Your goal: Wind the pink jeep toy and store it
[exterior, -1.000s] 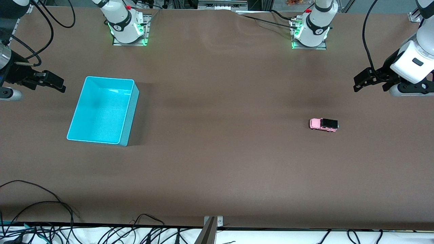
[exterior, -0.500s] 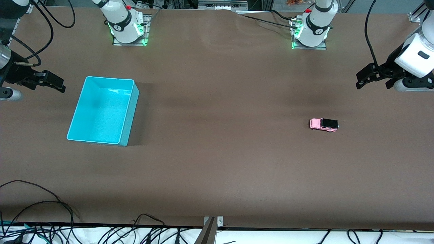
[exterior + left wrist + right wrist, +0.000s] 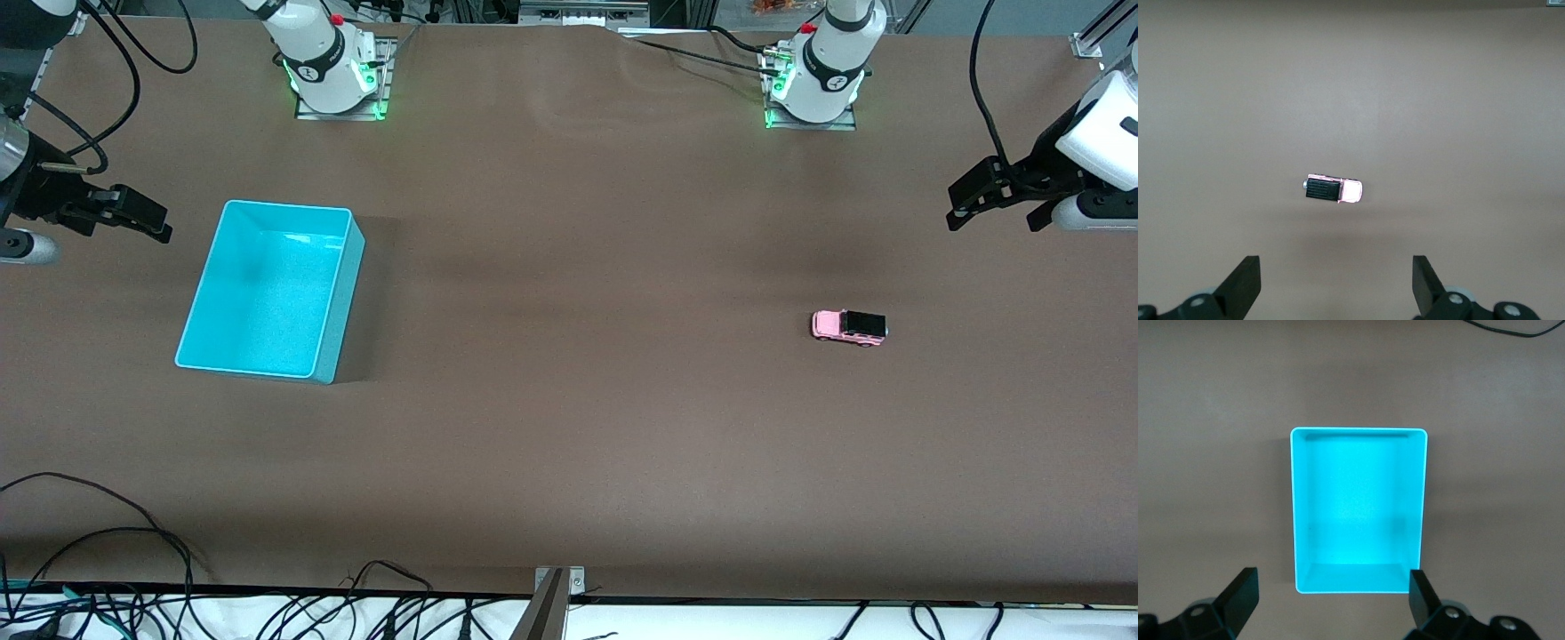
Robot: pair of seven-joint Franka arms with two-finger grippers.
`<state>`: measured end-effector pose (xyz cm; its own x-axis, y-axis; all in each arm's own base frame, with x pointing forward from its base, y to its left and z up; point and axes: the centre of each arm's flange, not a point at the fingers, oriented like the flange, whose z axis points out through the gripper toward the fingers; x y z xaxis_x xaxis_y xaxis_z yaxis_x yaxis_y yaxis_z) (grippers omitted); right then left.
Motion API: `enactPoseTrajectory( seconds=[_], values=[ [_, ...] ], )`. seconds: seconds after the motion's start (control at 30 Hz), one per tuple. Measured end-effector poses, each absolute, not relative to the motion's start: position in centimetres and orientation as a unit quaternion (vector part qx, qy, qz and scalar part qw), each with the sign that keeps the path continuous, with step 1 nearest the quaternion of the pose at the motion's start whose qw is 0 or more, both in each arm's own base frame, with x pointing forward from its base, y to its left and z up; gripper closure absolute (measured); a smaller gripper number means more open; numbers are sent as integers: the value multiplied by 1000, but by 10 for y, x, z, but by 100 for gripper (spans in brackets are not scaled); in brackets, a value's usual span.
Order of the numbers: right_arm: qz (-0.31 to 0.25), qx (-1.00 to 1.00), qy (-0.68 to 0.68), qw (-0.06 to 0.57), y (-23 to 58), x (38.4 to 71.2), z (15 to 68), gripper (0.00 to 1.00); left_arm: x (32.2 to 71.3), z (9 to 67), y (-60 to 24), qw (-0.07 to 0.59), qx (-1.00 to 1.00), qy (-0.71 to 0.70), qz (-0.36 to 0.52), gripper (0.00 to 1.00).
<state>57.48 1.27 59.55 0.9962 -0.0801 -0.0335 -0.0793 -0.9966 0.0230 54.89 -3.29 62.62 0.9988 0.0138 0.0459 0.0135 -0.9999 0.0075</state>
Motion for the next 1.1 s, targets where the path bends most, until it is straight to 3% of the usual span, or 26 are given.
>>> enactPoseTrajectory(
  seconds=[0.53,1.1],
  values=[
    [-17,999,-40,11,13,575,596,0,549,626,-33,3,1000,-1,23,0],
    [-17,999,-40,11,13,575,596,0,559,601,-33,4,985,-171,-4,0]
  ],
)
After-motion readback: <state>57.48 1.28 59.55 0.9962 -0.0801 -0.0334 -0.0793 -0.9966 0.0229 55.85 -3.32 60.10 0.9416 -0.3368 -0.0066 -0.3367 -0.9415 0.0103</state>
